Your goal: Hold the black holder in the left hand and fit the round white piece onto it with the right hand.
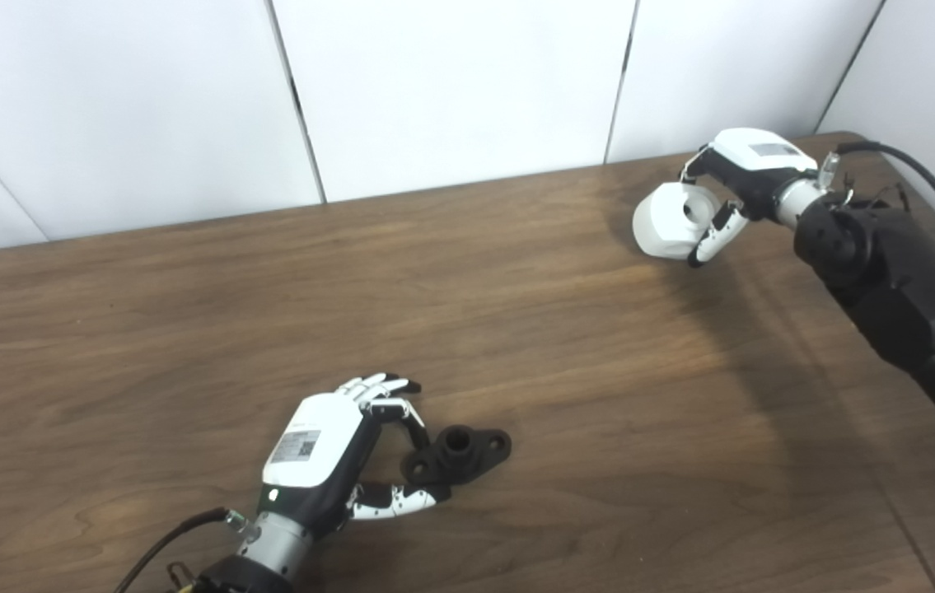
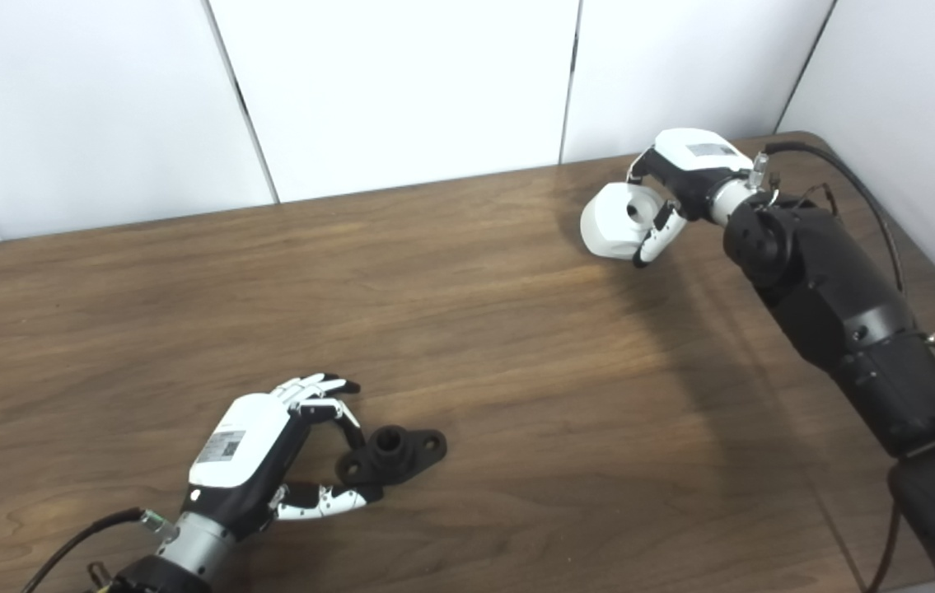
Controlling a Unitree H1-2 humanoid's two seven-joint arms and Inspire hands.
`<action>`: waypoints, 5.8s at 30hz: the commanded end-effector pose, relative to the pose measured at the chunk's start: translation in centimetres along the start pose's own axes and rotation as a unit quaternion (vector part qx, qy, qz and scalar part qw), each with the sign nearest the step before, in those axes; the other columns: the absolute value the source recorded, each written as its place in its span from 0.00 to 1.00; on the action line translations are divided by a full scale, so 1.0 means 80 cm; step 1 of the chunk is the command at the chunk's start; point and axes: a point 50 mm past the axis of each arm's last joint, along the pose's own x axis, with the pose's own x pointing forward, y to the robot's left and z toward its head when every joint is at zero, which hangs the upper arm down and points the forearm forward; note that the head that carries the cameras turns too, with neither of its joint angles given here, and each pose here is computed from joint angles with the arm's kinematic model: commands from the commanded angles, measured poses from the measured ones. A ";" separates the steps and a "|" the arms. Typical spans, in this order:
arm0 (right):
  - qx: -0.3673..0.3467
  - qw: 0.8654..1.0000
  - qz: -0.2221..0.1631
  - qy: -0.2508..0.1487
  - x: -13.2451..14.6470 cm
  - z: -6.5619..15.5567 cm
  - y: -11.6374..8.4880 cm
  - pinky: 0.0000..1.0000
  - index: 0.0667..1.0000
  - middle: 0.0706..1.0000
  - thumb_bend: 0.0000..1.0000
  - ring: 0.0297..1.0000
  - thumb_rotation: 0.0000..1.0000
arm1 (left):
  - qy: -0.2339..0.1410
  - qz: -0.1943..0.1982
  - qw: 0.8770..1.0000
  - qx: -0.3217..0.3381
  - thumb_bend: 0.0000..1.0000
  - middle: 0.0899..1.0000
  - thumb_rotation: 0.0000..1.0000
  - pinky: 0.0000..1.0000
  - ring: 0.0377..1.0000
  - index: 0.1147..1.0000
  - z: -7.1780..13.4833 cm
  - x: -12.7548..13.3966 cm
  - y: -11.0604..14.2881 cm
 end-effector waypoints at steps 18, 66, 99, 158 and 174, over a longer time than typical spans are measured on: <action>-0.028 0.998 -0.047 -0.020 -0.005 0.013 -0.054 0.89 0.45 0.82 0.52 0.94 0.13 | 0.018 -0.033 0.999 0.001 0.51 0.81 0.05 0.88 0.88 0.42 -0.005 -0.002 -0.016; -0.016 0.990 0.138 -0.030 -0.041 0.078 -0.108 0.85 0.45 0.77 0.52 0.83 0.13 | 0.017 -0.037 0.999 -0.001 0.51 0.81 0.05 0.88 0.88 0.42 -0.002 0.002 -0.018; -0.080 0.947 0.164 -0.264 -0.144 0.252 -0.076 0.68 0.45 0.78 0.52 0.82 0.13 | 0.016 -0.030 0.999 0.007 0.51 0.80 0.05 0.87 0.88 0.42 0.016 0.026 -0.030; -0.092 0.939 0.172 -0.283 -0.118 0.279 -0.110 0.77 0.45 0.80 0.52 0.87 0.13 | 0.020 -0.034 0.999 0.008 0.51 0.81 0.05 0.88 0.88 0.42 0.041 0.058 -0.037; -0.144 0.914 0.256 -0.278 -0.102 0.271 -0.110 0.70 0.45 0.69 0.52 0.72 0.13 | 0.017 -0.034 0.999 0.008 0.51 0.81 0.05 0.88 0.88 0.42 0.042 0.057 -0.031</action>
